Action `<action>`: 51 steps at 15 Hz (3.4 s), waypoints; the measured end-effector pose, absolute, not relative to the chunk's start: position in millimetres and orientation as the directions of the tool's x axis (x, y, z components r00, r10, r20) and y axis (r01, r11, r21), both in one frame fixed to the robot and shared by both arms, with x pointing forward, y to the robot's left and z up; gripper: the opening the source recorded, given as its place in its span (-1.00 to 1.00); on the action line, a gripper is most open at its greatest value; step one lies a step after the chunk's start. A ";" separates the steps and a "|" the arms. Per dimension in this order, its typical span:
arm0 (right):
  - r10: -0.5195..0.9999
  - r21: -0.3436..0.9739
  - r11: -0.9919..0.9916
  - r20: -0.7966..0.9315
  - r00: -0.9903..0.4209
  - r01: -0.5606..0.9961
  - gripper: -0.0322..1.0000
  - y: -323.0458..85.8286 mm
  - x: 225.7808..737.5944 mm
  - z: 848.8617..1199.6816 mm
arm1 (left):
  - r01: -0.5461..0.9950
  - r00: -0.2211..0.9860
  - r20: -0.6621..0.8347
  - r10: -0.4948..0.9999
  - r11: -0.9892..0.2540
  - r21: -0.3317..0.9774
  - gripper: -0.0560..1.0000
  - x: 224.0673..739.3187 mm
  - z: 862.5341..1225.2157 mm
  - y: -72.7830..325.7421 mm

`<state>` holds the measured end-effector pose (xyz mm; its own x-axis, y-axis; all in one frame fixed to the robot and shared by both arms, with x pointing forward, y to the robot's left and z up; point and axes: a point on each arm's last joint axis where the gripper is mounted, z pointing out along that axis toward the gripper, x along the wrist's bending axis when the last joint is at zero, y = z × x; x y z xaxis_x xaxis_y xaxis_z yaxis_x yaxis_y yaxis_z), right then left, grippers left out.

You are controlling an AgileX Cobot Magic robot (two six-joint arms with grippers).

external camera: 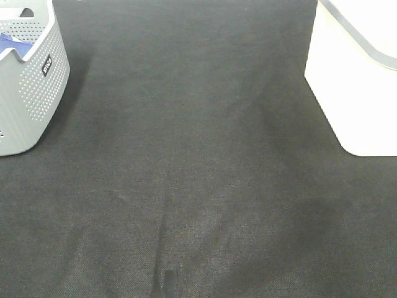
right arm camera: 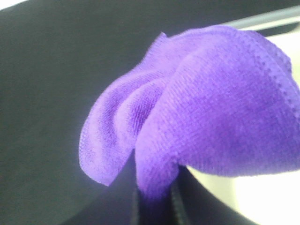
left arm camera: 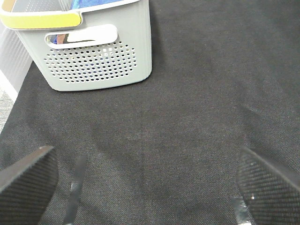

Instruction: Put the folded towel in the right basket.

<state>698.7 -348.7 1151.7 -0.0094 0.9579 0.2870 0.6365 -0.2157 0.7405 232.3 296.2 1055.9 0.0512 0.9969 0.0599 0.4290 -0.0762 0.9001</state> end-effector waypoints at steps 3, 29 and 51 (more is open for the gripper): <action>0.962 0.727 -0.248 0.264 0.073 0.641 -0.82 -385.0 699.4 1139.7 | 0.429 0.051 0.060 0.997 -0.076 0.900 0.94 232.3 1055.9 296.2; 0.988 0.636 0.064 0.070 -0.140 0.769 0.96 -280.2 427.6 1182.5 | 0.430 0.045 0.069 0.997 -0.082 0.899 0.94 232.3 1055.9 297.1; 0.987 0.874 0.052 0.029 -0.159 0.483 0.96 -288.6 224.2 1056.5 | 0.430 0.043 0.071 0.997 -0.083 0.899 0.94 232.2 1055.9 297.3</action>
